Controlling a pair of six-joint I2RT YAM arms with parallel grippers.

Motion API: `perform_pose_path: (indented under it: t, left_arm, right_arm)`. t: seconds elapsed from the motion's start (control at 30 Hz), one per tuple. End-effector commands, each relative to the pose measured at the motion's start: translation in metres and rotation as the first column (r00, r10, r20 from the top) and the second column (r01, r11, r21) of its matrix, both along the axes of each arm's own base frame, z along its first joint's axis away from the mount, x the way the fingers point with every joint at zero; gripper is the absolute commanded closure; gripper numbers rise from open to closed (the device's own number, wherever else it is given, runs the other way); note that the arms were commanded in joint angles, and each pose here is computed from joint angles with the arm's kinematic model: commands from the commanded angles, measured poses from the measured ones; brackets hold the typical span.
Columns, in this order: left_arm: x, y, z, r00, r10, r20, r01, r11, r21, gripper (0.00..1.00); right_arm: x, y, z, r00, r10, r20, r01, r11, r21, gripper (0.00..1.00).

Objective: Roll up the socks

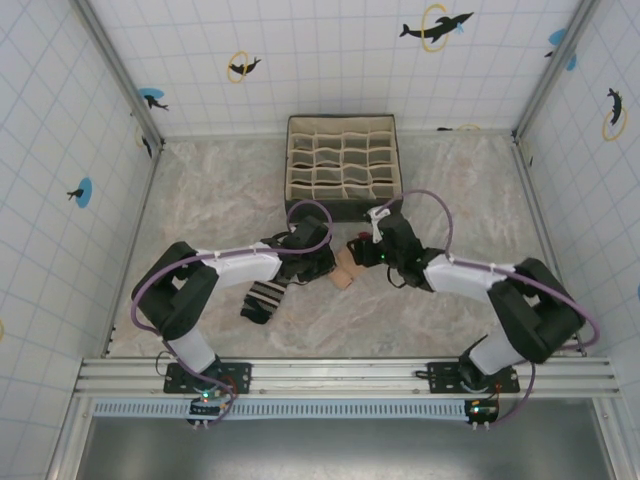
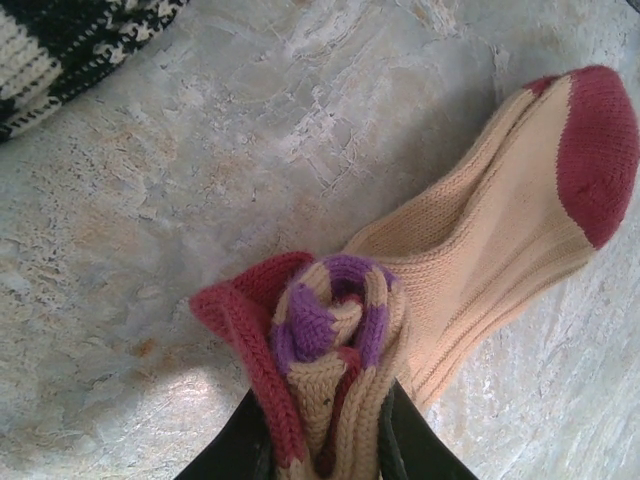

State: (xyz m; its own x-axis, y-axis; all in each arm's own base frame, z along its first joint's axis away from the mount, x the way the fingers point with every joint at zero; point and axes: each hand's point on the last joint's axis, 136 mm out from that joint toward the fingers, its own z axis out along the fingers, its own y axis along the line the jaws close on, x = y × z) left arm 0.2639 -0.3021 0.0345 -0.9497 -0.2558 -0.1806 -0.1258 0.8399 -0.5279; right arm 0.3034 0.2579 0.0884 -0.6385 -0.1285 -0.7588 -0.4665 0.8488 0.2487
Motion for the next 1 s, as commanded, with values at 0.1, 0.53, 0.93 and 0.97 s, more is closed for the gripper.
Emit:
perform_pose_path:
  t: [0.1, 0.53, 0.93, 0.97]
  left_arm:
    - [-0.009, 0.01, -0.01, 0.998, 0.01, -0.069, -0.006, 0.999, 0.052, 1.0]
    - [-0.01, 0.002, -0.007, 0.996, -0.009, -0.084, 0.011, 1.0, 0.026, 1.0]
    - [-0.011, -0.001, -0.006, 0.995, -0.012, -0.096, 0.013, 1.0, 0.012, 1.0]
    - [-0.012, -0.001, -0.007, 0.995, -0.016, -0.101, 0.017, 1.0, 0.01, 1.0]
  right_arm:
    - [-0.044, -0.013, 0.011, 0.955, 0.084, 0.286, -0.015, 0.972, -0.235, 0.23]
    - [-0.106, 0.002, -0.013, 0.847, 0.298, 0.441, -0.051, 0.869, -0.491, 0.26]
    - [-0.102, 0.043, -0.037, 0.792, 0.43, 0.433, -0.07, 0.769, -0.635, 0.29]
    - [-0.101, 0.045, -0.039, 0.79, 0.437, 0.43, -0.071, 0.762, -0.644, 0.29]
